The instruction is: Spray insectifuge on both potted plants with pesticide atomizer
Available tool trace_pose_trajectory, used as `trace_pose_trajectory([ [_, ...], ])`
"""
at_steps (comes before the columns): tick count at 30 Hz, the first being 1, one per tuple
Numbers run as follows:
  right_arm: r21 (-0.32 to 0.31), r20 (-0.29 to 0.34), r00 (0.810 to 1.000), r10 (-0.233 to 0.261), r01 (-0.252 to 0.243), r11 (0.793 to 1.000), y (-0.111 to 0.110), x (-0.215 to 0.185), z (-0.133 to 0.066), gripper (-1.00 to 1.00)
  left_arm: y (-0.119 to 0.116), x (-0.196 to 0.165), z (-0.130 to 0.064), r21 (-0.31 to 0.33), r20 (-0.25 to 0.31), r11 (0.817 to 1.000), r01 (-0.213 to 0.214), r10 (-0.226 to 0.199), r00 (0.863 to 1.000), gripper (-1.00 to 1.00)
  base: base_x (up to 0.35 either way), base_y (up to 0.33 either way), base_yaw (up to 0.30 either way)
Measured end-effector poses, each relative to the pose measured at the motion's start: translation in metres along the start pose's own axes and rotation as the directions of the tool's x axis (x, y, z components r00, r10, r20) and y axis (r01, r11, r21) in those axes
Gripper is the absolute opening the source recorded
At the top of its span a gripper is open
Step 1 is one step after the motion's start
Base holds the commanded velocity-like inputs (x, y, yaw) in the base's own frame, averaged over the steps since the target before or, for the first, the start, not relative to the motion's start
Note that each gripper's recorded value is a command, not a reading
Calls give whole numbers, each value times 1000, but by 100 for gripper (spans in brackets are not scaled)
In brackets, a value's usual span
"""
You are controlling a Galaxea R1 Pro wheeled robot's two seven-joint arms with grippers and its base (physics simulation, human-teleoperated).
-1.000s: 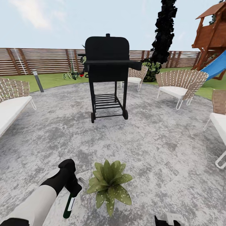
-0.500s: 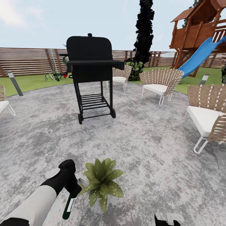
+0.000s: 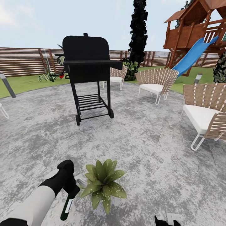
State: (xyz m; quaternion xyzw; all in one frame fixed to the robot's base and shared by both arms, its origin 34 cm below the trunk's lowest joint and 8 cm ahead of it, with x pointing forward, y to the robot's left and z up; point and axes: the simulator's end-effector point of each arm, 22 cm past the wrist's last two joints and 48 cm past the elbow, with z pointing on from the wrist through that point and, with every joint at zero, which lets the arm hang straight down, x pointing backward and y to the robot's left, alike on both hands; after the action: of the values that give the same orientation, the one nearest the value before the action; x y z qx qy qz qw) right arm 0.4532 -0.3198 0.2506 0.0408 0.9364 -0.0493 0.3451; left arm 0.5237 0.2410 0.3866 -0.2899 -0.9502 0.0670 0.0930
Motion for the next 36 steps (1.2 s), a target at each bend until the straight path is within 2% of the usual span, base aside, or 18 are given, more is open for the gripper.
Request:
trace_pose_trajectory([
  [4,0,2,1000,3,-3,1000,1,-1,0,100,0,4,3,3,-8,1000,4,-4,1000,-100,0,0,-3],
  [8,-1,0,1000,3,-3,1000,1,0,0,100,-1,5,5,6,-11,1000,6,-6,1000,-100,-63,72,-235],
  [17,-1,-1,1000,3,-3,1000,1,0,0,100,-2,5,5,6,-11,1000,5,-5,1000,-100,-190,234,-293],
  [27,-4,0,1000,4,-4,1000,4,0,0,100,-3,2,4,10,-5,1000,6,-6,1000,-100,-73,272,-58],
  [36,-3,0,1000,4,-4,1000,3,0,0,100,-1,3,3,5,-5,1000,5,-5,1000,-100,0,31,-284],
])
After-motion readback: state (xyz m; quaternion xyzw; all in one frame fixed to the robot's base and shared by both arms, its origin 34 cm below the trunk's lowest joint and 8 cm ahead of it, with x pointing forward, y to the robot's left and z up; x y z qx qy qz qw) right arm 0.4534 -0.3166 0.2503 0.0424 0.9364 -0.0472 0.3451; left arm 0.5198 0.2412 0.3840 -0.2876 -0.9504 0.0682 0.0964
